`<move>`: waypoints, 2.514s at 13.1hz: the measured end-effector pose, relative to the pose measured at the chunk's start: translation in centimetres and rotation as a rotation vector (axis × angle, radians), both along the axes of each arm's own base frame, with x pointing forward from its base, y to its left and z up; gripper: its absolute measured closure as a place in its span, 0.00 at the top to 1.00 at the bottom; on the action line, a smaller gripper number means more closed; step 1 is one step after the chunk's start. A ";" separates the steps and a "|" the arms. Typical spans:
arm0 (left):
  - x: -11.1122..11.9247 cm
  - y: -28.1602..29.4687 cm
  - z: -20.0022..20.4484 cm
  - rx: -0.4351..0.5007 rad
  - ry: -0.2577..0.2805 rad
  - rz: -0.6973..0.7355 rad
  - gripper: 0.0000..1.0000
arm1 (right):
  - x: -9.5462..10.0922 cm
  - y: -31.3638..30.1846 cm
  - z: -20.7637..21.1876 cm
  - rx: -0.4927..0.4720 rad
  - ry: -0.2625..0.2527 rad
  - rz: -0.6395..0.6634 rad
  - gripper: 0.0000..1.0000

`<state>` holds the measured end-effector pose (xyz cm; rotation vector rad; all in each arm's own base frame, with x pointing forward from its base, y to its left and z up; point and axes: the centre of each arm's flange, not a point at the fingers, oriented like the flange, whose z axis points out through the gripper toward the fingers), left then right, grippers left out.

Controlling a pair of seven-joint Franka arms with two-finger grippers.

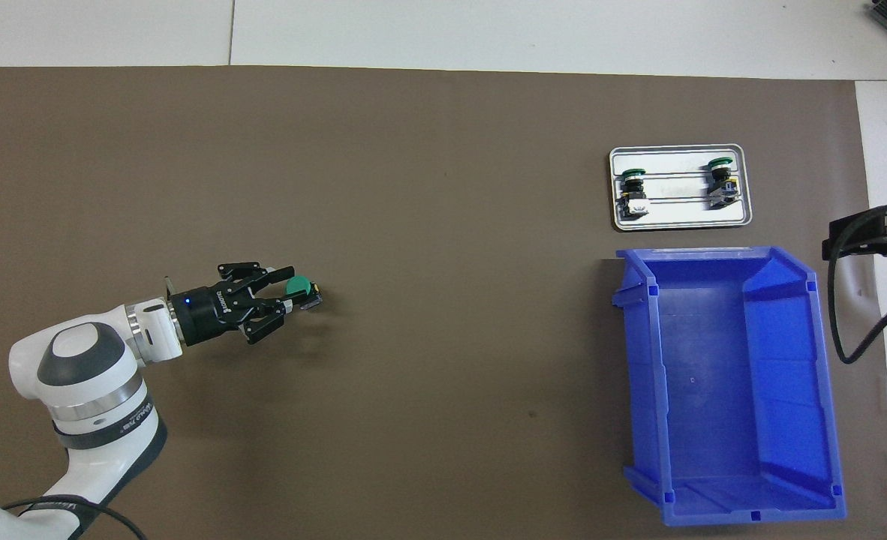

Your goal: Place and press button with both arms

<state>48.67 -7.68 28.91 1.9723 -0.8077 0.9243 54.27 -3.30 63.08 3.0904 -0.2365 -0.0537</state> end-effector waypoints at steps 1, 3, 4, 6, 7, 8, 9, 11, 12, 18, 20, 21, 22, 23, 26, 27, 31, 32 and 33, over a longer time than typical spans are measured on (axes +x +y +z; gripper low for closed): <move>0.1 0.1 1.9 0.005 0.011 0.012 0.52 | 0.0 0.0 0.0 0.000 0.000 0.000 1.00; 0.0 0.3 4.3 0.025 0.031 0.016 0.52 | 0.0 0.0 0.0 0.000 0.000 0.000 1.00; 0.0 0.4 4.8 0.046 0.055 0.012 0.52 | 0.0 0.0 0.0 0.000 -0.001 0.000 1.00; 0.4 0.5 6.3 0.099 0.107 -0.010 0.52 | 0.0 0.0 0.1 0.000 -0.001 0.000 1.00; 1.0 0.5 7.2 0.139 0.125 -0.027 0.52 | 0.0 0.1 0.1 0.000 -0.001 0.002 1.00; 1.5 0.6 8.1 0.187 0.136 -0.046 0.52 | 0.0 0.1 0.1 0.000 -0.001 0.003 1.00; 2.1 0.7 9.1 0.246 0.152 -0.064 0.52 | 0.0 0.2 0.1 0.000 -0.001 0.003 1.00; 3.2 0.7 10.9 0.346 0.191 -0.068 0.52 | 0.0 0.2 0.1 0.000 -0.001 0.003 1.00; 3.8 0.5 11.8 0.375 0.212 -0.055 0.52 | 0.0 0.2 0.1 0.000 -0.002 0.003 1.00; 5.4 -3.4 14.6 0.591 0.314 -0.013 0.38 | -0.1 0.2 0.2 0.000 -0.003 0.003 1.00; 5.4 -5.4 14.6 0.670 0.325 -0.019 0.08 | -0.1 0.2 0.1 0.000 -0.001 0.003 1.00; 5.3 -6.4 14.4 0.721 0.320 -0.029 0.01 | -0.1 0.2 0.0 0.000 0.000 0.003 1.00; 5.1 -7.1 14.3 0.761 0.316 -0.034 0.01 | -0.1 0.2 0.0 0.000 0.000 0.003 1.00; 4.9 -7.9 14.1 0.787 0.316 -0.040 0.01 | -0.1 0.2 0.0 0.000 0.000 0.003 1.00; 4.1 -10.3 13.0 0.816 0.323 -0.073 0.01 | -0.2 0.0 0.0 0.000 0.000 0.001 1.00; 3.9 -10.7 12.6 0.838 0.315 -0.085 0.01 | -0.2 0.0 0.0 0.000 0.000 0.001 1.00; 3.1 -11.4 10.5 0.910 0.291 -0.117 0.01 | -0.2 0.0 0.1 0.000 -0.001 0.001 1.00; 2.9 -11.6 9.9 0.912 0.288 -0.117 0.01 | -0.3 0.0 0.1 0.000 -0.001 0.001 1.00; 2.6 -12.0 9.5 0.915 0.286 -0.124 0.01 | -0.3 0.0 0.1 0.000 -0.002 0.001 1.00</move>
